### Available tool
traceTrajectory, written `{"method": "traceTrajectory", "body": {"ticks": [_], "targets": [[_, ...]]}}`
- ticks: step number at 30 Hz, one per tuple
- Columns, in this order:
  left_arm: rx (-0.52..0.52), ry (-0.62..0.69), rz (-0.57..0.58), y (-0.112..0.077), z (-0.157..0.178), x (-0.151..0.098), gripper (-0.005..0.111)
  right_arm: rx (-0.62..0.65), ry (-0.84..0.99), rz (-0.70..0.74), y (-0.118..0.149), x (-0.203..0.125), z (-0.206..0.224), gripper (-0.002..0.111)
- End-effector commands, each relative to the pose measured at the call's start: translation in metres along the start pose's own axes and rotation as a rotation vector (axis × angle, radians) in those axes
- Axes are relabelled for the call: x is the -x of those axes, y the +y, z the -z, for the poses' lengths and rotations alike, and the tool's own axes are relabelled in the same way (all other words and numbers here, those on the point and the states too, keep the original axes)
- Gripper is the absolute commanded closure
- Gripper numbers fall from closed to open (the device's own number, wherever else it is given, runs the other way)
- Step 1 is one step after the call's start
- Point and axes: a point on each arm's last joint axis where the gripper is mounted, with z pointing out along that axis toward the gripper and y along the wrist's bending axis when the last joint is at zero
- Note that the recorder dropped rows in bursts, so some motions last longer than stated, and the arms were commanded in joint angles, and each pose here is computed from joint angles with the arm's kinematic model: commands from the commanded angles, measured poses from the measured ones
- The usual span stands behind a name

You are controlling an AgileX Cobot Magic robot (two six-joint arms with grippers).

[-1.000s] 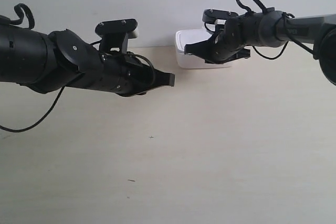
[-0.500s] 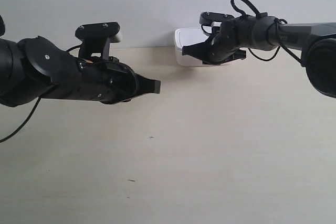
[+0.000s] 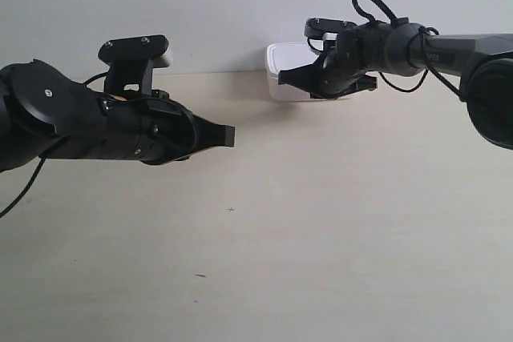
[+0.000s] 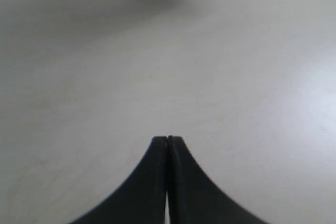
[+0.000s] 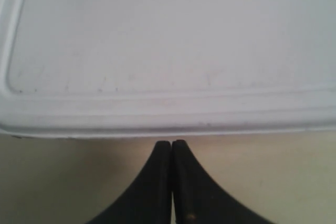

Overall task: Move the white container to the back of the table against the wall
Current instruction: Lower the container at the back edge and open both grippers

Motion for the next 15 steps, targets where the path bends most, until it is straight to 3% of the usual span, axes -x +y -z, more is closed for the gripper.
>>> {"method": "traceTrajectory", "body": {"ticks": [1,10,15], "targets": [[0.007,-0.024,0.011,0.001,0.004,0.003,0.107,-0.017,0.032,0.016,0.0,-0.001,0.003,0.108],[0.007,-0.031,0.011,0.001,0.005,0.004,0.107,-0.005,0.082,0.088,0.027,-0.012,0.008,0.108],[0.008,-0.025,0.015,0.001,0.006,0.002,0.107,-0.037,0.059,0.069,0.025,-0.013,0.022,0.108]]}}
